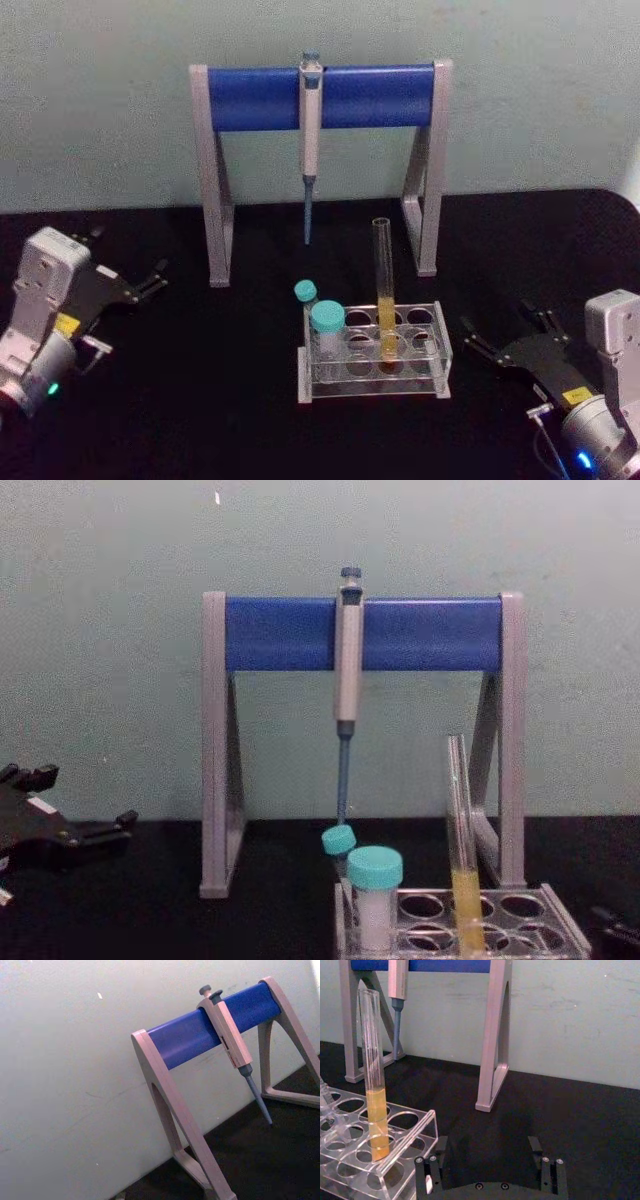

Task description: Pick up the test tube from the test tube rack, shake it, then place it back into the test tube rack.

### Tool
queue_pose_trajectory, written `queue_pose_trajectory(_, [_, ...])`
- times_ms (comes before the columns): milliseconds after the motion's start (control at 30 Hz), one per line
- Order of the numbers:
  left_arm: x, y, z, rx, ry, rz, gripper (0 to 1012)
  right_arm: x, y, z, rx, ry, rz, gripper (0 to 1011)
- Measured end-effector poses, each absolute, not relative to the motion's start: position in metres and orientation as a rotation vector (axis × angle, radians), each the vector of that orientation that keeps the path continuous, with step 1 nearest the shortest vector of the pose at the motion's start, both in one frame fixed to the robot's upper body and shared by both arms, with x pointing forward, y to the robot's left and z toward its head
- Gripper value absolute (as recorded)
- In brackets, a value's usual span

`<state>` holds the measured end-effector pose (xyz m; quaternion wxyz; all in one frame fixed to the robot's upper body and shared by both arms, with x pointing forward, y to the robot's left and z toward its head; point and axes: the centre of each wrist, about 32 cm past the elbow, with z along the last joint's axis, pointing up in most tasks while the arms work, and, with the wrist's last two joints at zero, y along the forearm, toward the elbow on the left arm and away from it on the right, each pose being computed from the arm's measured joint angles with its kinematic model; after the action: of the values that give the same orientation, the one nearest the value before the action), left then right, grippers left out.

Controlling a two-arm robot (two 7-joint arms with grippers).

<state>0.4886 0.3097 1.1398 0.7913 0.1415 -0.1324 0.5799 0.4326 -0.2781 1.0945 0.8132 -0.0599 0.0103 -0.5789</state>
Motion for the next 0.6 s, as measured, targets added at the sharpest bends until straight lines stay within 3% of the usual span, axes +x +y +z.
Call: queue_pose_trajectory(600, [0.4886, 0.3097, 1.1398, 0.304, -0.285, 1.248, 1010, 0.4325, -0.2781, 1.0944, -0.127, 0.023, -1.236, 1000])
